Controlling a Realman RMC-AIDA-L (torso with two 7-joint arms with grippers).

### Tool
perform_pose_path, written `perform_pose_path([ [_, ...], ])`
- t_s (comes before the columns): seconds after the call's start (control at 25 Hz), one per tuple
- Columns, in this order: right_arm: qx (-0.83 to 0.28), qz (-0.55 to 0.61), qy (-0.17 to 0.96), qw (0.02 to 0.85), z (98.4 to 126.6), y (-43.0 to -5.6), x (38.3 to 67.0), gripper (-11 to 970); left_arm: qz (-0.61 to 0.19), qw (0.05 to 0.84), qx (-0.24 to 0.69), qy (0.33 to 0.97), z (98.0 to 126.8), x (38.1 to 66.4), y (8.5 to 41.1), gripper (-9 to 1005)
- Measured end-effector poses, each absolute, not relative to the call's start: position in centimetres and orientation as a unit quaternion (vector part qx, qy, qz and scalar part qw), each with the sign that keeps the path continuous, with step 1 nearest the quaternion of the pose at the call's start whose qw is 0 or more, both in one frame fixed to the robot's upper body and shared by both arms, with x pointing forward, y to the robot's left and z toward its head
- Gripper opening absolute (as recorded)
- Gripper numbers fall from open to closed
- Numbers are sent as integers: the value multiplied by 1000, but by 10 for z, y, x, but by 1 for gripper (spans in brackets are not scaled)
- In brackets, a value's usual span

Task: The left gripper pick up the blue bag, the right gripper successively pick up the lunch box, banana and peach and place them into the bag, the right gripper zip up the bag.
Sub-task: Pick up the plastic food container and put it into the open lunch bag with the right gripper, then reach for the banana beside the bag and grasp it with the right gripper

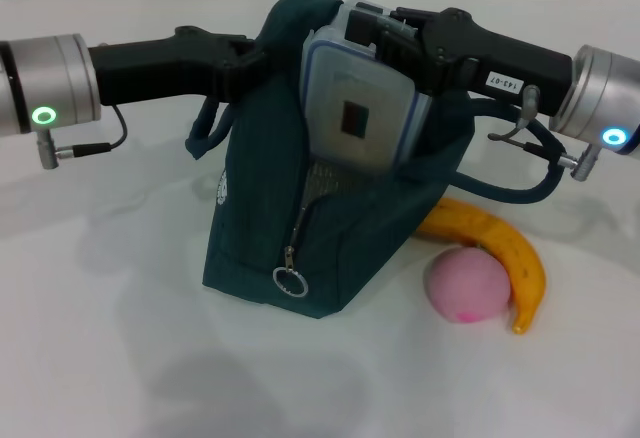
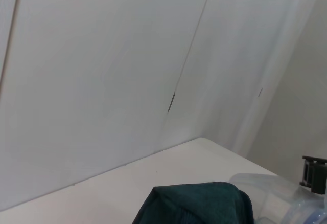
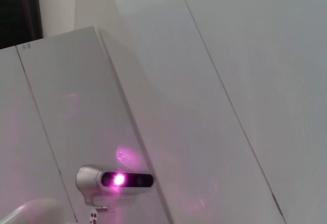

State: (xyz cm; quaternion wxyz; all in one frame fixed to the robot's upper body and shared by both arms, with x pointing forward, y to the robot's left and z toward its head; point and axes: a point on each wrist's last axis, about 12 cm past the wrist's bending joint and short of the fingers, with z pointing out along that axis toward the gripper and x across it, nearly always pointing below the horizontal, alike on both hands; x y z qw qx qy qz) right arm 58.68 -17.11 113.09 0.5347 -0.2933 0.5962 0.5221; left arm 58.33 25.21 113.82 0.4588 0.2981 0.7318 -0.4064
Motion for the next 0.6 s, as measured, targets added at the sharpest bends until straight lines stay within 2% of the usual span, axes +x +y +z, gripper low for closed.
perform_pose_path([
  [0.28,-299,534,580,538,1136,-173,583,108,-403,460,291,736,1136,585,252,37],
  [0.4,-289,541,567,550,1138,-184,579,206,-399,463,287,738,1136,587,253,37],
  [0.52,-299,526,552,574,1149,-214,573,305,-399,464,284,738,1135,586,255,37],
  [0.6,-308,514,554,577,1154,-228,569,468,-398,463,282,739,1134,585,256,37],
])
